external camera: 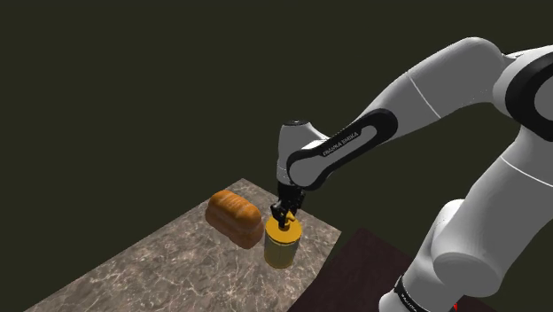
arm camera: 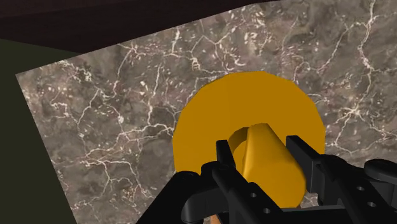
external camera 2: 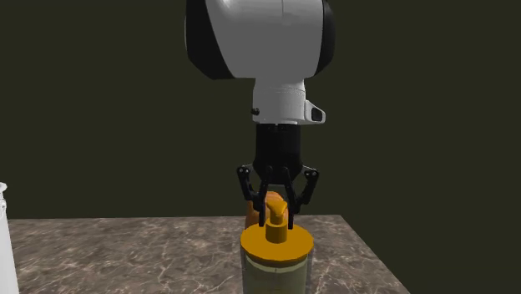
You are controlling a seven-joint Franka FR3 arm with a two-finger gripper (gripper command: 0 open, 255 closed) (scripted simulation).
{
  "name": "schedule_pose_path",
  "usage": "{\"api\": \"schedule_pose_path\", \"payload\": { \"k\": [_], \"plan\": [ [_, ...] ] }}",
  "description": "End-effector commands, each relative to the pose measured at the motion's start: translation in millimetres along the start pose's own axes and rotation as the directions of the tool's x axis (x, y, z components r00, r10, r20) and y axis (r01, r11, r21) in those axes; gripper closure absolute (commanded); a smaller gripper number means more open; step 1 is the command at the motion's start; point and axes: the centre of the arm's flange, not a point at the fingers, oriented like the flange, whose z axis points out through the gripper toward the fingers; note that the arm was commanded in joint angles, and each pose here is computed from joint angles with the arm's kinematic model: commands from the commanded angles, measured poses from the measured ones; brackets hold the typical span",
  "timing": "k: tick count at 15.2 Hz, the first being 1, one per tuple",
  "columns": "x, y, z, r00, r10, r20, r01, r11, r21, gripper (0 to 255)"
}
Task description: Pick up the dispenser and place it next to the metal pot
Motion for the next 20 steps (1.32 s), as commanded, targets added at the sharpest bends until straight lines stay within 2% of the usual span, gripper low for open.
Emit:
{"api": "schedule_pose_path", "payload": {
  "k": [1, 20],
  "plan": [
    [-1.2, 0.2, -9.9, 1.000, 0.000, 0.000, 0.000, 1.000, 0.000, 255],
    [-10.4, -0.1, -109.8, 1.000, 0.000, 0.000, 0.000, 1.000, 0.000, 255]
  ]
}}
